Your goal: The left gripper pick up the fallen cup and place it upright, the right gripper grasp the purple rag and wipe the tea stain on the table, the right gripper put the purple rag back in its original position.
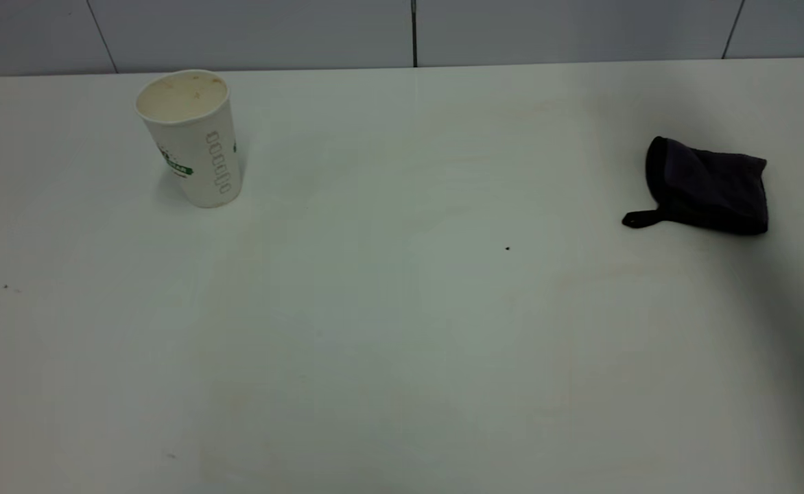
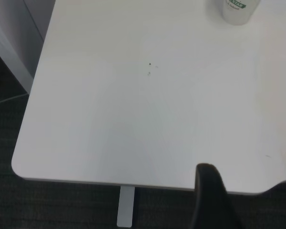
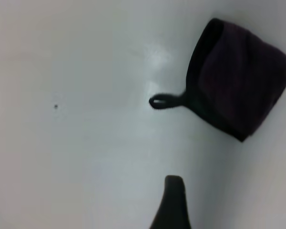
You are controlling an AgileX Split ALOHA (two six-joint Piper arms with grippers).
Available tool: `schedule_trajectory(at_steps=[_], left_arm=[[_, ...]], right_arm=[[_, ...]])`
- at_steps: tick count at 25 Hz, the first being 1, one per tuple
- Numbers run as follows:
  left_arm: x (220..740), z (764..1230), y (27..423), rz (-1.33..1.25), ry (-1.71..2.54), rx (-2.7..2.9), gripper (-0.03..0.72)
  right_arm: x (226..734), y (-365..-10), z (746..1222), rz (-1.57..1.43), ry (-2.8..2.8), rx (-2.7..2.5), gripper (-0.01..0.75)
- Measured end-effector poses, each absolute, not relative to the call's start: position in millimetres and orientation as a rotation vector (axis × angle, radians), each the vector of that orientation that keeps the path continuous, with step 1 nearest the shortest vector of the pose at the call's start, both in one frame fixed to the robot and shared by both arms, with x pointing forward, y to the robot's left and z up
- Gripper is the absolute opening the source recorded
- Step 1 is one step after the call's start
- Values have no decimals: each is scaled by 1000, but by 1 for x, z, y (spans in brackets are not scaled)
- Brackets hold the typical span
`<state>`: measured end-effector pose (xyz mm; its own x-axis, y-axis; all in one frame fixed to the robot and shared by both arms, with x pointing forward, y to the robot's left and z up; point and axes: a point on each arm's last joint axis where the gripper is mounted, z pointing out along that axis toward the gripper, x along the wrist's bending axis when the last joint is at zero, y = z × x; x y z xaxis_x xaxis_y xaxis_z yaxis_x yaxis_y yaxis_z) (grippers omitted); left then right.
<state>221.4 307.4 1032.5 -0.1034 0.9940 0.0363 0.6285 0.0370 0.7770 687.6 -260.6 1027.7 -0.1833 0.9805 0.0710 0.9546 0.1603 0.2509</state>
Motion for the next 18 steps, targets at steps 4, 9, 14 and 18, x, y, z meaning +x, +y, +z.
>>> schedule_trajectory(at_steps=[4, 9, 14, 18], left_arm=[[221, 1032, 307, 889, 1786, 1639, 450], [221, 1033, 307, 889, 1786, 1638, 450], [221, 1033, 307, 890, 1785, 1637, 450], [221, 1033, 307, 890, 1785, 1637, 450]], right_arm=[[616, -260, 1096, 432, 2273, 1862, 728], [515, -269, 1155, 540, 2178, 1774, 726], [419, -278, 1157, 597, 2098, 1772, 724], [370, -283, 1128, 587, 2070, 1824, 722]])
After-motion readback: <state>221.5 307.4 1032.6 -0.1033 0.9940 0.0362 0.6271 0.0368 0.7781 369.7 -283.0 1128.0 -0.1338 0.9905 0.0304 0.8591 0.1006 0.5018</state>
